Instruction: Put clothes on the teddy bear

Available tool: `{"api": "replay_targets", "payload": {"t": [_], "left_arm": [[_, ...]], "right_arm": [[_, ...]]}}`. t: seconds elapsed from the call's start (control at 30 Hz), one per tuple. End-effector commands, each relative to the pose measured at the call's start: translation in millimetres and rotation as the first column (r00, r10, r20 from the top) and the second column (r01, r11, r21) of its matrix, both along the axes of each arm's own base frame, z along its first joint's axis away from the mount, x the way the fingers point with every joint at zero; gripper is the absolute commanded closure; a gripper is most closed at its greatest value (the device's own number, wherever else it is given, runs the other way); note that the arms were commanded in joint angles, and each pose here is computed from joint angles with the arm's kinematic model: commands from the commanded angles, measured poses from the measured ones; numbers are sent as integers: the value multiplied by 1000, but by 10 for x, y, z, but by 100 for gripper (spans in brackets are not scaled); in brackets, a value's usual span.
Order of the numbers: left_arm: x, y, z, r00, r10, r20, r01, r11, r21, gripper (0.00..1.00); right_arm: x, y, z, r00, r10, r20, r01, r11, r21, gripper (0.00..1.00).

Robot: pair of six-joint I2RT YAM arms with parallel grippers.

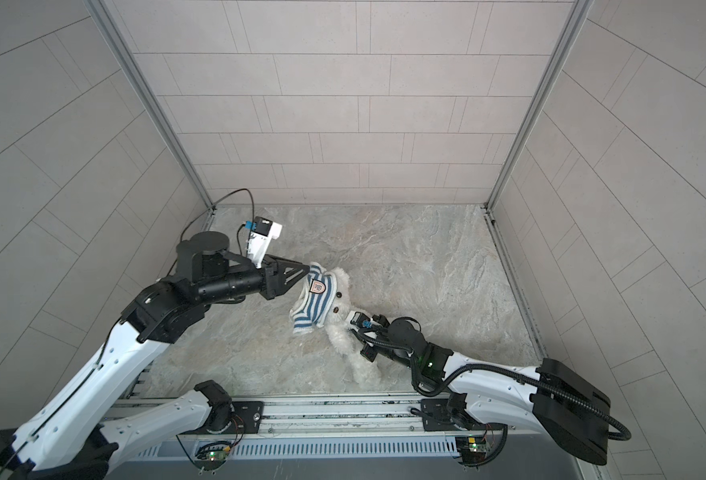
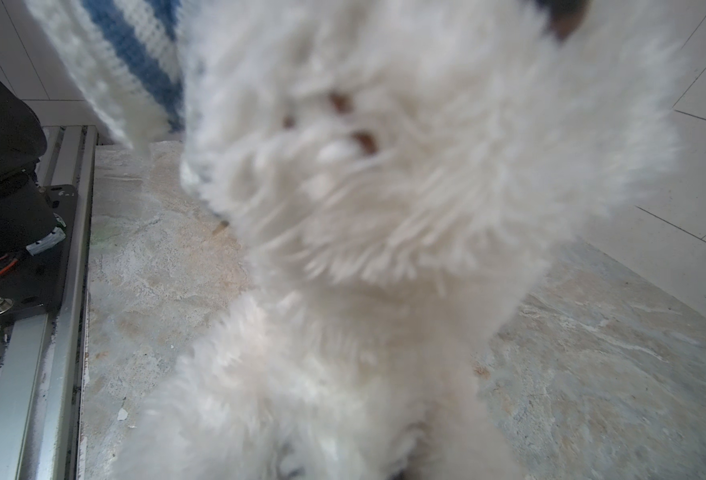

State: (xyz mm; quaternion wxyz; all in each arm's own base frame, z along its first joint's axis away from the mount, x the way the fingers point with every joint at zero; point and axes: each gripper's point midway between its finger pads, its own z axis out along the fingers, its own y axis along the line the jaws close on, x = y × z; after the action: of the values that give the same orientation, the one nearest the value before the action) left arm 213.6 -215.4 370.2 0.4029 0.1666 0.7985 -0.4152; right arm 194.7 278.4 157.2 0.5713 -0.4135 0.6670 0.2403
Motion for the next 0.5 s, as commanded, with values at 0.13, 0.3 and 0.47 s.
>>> {"api": "replay_targets", "payload": {"t": [0.13,0.3,0.47], "left_arm": [[-92,407,-395,995,86,-59,-84,996,39,71],[-146,375,-602,991,52,-121,-49,998,32,71],[-158,227,-623,987,-30,-159,27,999,-19,69]], "right_arm": [[5,-5,369,996,4,84,-13,995,99,100],[-15,-8,420,996,13,93,-22,995,101,100],[-28,5,405,995,26,93,-34,996,87,100]]}}
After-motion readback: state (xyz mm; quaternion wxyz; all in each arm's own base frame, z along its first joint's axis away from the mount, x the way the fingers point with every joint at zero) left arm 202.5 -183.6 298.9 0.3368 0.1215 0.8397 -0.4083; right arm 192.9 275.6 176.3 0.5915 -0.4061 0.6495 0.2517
